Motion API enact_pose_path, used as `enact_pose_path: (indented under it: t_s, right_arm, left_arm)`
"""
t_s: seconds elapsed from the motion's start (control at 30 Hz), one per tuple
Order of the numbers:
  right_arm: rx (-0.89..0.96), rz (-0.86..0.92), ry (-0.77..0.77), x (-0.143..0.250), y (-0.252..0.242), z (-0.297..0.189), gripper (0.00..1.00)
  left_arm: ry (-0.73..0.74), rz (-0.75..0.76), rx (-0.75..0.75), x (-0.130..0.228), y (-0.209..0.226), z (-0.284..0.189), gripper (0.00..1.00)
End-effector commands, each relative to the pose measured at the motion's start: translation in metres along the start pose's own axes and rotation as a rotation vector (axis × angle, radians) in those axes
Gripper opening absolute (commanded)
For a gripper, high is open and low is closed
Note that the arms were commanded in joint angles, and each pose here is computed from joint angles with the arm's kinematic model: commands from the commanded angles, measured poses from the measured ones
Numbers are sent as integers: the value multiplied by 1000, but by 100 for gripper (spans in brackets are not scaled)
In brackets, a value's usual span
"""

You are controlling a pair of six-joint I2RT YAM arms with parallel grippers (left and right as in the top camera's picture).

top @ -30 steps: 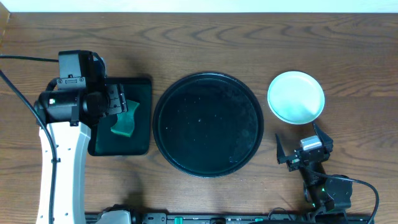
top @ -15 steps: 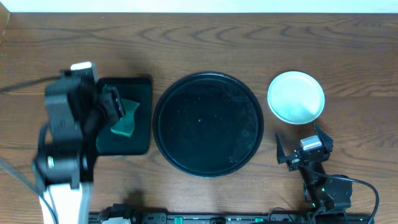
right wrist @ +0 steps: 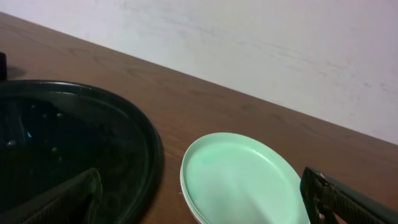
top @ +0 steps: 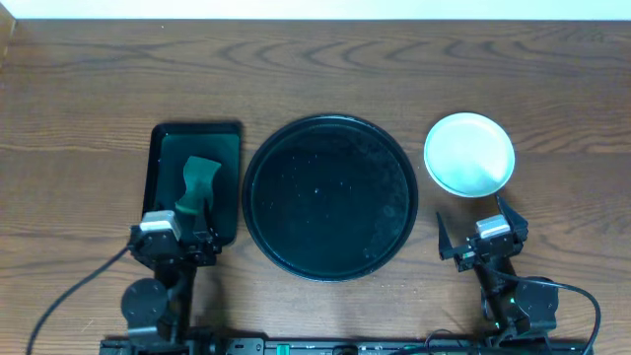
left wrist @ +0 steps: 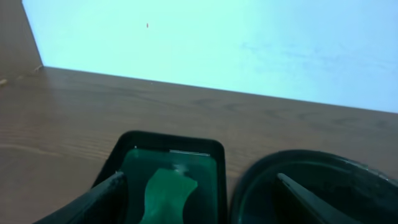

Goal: Clean dirty plates on tray and stack at the side

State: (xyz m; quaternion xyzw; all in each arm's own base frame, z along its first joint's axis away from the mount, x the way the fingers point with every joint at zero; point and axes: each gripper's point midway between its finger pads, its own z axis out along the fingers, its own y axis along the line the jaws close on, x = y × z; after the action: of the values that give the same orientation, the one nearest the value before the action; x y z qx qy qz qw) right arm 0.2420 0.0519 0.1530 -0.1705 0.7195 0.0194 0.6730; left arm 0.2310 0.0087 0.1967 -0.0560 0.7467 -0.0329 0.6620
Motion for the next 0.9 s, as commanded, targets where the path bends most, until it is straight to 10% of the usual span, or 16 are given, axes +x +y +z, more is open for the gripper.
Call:
enact_pose_path:
  t_s: [0.0, 0.87]
  right_arm:
    - [-2, 5, 1, 1, 0, 0, 99]
    - [-2, 6, 2, 1, 0, 0, 99]
  left_arm:
    - [-31, -4, -11, 18, 5, 9, 73]
    - [23, -2, -103, 56, 25, 19, 73]
